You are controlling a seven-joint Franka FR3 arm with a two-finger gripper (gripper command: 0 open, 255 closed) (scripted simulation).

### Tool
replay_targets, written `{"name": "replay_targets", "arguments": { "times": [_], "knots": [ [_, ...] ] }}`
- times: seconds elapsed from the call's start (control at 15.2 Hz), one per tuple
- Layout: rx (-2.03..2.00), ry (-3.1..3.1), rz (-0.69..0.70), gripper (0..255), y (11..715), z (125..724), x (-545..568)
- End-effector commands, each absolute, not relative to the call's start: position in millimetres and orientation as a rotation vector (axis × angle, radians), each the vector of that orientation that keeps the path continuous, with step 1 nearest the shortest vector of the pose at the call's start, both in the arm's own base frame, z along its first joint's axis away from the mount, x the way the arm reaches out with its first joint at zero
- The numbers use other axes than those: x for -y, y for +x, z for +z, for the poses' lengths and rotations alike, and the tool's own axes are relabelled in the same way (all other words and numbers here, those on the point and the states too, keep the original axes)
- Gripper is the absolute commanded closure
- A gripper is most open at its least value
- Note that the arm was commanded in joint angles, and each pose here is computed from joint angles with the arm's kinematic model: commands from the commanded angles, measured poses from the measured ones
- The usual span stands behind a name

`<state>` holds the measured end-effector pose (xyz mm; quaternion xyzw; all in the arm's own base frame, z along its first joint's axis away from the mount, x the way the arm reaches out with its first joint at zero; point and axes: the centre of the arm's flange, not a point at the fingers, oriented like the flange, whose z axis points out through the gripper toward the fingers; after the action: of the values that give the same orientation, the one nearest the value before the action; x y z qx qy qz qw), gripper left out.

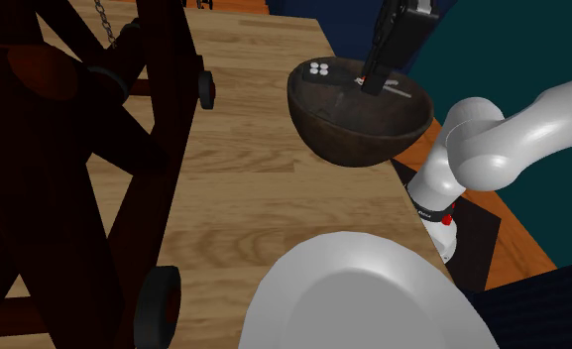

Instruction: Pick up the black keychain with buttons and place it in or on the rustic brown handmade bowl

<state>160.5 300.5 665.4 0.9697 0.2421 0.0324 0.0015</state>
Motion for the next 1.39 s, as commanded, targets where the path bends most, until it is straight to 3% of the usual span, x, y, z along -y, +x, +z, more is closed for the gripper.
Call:
{"name": "replay_targets", "arguments": {
  "times": [0.0,0.13,0.2,0.53,0.79,1.32],
  "knots": [
    [-0.760,3.044,0.102,255,161,665,-300],
    [-0.760,3.044,0.102,255,161,665,-300],
    [-0.760,3.044,0.102,0,161,665,-300],
    [-0.760,3.044,0.102,0,161,665,-300],
    [-0.760,3.044,0.102,0,157,715,-300],
    [-0.760,3.044,0.102,0,157,715,-300]
  ]
}}
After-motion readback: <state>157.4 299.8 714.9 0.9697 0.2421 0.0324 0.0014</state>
